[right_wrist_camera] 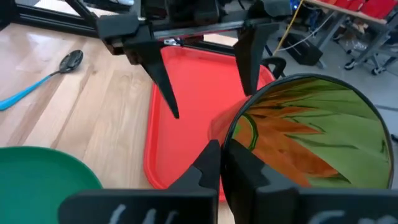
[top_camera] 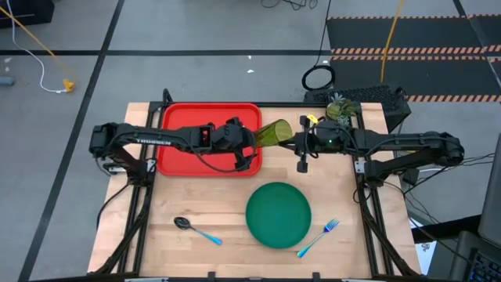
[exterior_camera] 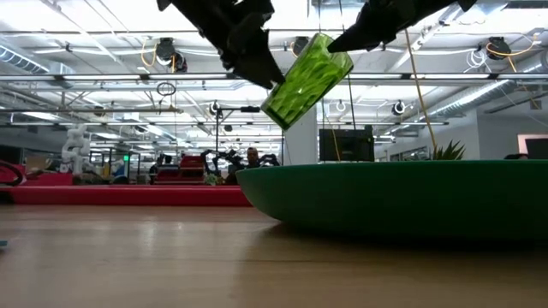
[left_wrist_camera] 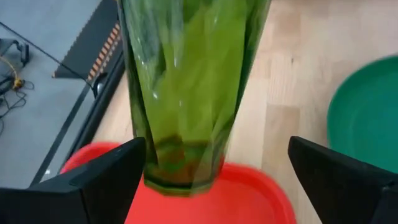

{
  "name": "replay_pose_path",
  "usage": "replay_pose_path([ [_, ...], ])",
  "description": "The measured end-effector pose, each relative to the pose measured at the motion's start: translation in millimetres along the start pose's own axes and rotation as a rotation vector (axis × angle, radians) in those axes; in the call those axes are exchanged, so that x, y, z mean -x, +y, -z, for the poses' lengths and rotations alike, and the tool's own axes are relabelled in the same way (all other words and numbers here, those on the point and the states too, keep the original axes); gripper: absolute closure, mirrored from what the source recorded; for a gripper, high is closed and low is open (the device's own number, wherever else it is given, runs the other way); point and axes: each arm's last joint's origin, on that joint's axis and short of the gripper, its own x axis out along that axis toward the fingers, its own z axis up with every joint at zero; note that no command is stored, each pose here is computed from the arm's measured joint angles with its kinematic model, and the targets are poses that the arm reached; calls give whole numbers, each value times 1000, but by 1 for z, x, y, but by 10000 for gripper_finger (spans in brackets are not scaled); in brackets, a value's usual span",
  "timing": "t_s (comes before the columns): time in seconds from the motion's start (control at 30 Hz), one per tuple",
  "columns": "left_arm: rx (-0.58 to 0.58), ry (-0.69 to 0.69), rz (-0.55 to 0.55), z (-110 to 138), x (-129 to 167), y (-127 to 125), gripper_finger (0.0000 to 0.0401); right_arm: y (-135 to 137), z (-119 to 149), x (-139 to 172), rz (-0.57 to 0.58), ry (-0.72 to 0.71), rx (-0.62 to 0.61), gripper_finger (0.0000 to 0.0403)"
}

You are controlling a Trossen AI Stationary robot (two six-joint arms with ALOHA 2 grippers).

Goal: Pick and place plate/cup/fork/spoon on tray
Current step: Put the green cup on the top left of the red tray

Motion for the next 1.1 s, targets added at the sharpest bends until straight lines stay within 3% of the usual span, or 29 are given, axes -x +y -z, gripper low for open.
replay_pose_path([
  [0.3,14,6,-26,2,-8,13,8,-1,-4,0,5,-45,0,401],
  [0.5,16,14,-28,3,-9,17,8,0,-10,1,-52,-116,-5,401],
  [0.93,-32,-9,26,2,-9,16,9,-1,-12,1,-57,-141,-35,401],
  [1.1,-62,-9,31,1,-9,15,52,0,-13,1,-76,-145,-35,401],
])
